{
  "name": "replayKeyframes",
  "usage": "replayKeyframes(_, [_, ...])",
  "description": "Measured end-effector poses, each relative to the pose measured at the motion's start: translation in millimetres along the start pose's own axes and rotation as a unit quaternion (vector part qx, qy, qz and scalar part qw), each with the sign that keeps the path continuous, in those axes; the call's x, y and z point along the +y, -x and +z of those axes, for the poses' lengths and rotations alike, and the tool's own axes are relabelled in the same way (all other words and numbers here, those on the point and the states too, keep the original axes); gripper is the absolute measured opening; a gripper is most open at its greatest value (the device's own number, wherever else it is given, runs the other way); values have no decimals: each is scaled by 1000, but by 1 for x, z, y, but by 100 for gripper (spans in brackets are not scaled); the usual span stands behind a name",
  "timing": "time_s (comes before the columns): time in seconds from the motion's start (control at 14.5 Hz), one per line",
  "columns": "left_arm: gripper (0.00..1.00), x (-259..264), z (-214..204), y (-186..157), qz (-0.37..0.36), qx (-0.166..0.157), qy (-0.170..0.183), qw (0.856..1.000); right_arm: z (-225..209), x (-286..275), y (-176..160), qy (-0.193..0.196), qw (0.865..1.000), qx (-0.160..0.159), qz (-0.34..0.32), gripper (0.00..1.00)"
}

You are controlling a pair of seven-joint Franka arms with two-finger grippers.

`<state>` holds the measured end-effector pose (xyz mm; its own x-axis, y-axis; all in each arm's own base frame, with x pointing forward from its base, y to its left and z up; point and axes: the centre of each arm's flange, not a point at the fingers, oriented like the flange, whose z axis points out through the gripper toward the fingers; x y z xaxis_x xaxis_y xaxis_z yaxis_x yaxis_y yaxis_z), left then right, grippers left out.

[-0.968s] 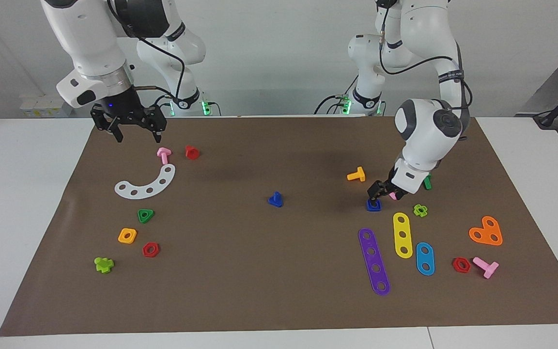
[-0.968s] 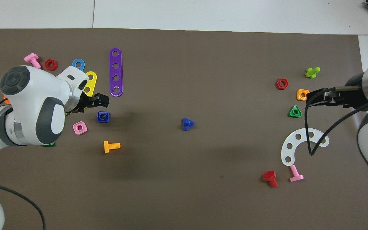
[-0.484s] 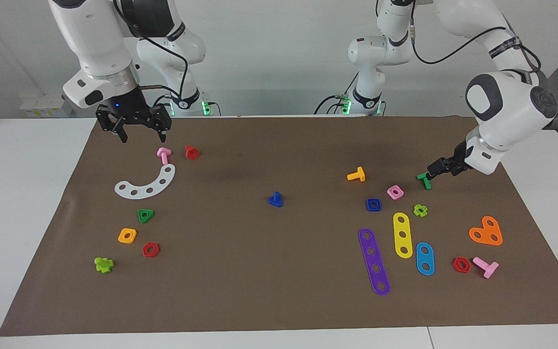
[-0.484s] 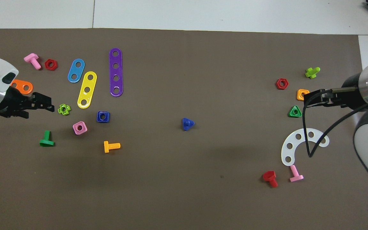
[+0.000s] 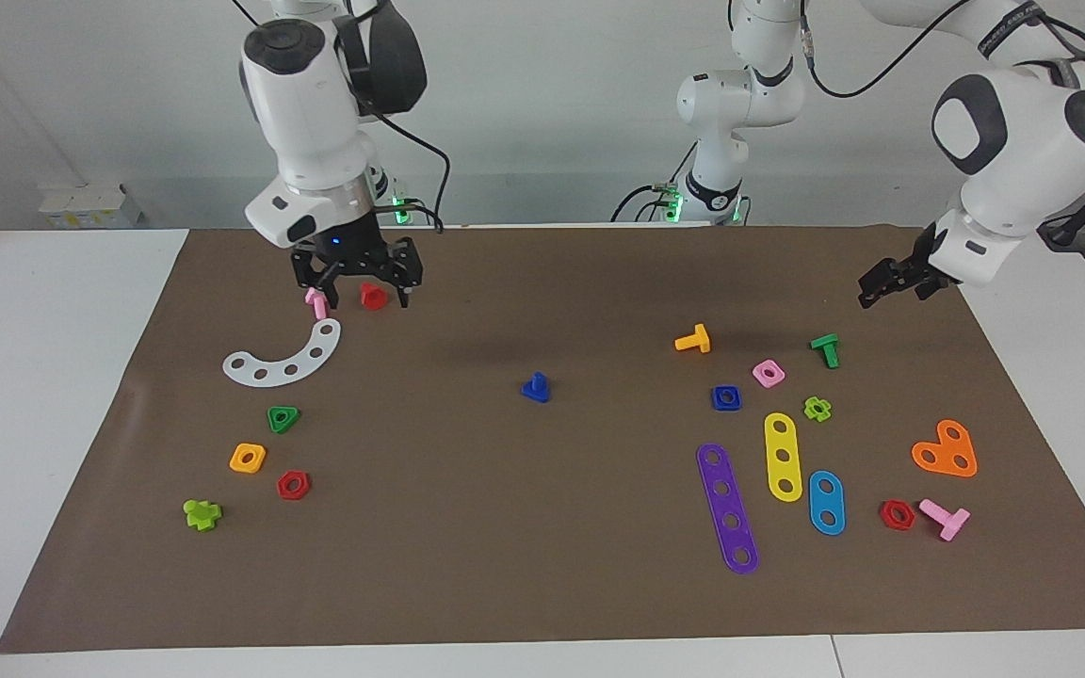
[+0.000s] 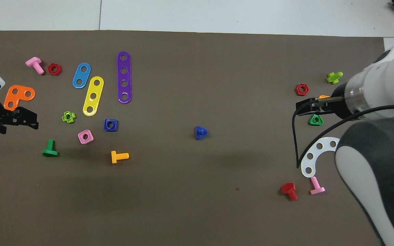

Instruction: Unscrew and place screws in storage area

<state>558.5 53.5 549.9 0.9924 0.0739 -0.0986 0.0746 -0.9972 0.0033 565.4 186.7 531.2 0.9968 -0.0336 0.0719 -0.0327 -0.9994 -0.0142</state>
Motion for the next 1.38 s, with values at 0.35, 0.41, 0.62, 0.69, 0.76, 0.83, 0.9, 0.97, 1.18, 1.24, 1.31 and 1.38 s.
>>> replayKeyframes(0.35, [100, 8, -53, 31, 10, 45, 5, 999, 96, -98, 4, -15, 1000, 7, 25, 100])
replayKeyframes(0.41, [100, 10, -55, 32, 13, 47, 5, 999, 116, -113, 7, -19, 999, 8, 27, 100])
replayKeyframes(0.62, [100, 13, -53, 33, 15, 45, 5, 999, 170, -140, 24, -27, 999, 11, 24, 99])
replayKeyframes(0.69, [100, 13, -53, 33, 15, 44, 5, 999, 183, -149, 32, -25, 1000, 7, 18, 100])
replayKeyframes(0.76, [100, 13, -53, 33, 15, 44, 5, 999, 191, -158, 38, -19, 1000, 8, 12, 100])
replayKeyframes(0.83, [100, 13, -53, 33, 15, 45, 5, 999, 197, -165, 42, -13, 1000, 15, 8, 99])
replayKeyframes(0.9, [100, 13, -53, 33, 15, 45, 5, 999, 201, -169, 45, -9, 1000, 18, 4, 98])
replayKeyframes(0.97, [100, 14, -54, 32, 16, 47, 4, 999, 205, -172, 47, -6, 1000, 19, -1, 98])
replayKeyframes(1.18, [100, 21, -58, 29, 22, 66, 4, 998, 214, -177, 50, -3, 1000, 20, -10, 91])
replayKeyframes(1.24, [100, 21, -62, 27, 22, 76, 4, 997, 215, -177, 50, -1, 1000, 20, -11, 91])
replayKeyframes(1.31, [100, 20, -67, 27, 21, 84, 4, 996, 215, -177, 50, 0, 1000, 20, -12, 88])
replayKeyframes(1.38, [100, 18, -74, 27, 20, 91, 4, 996, 215, -177, 50, 1, 1000, 21, -13, 87])
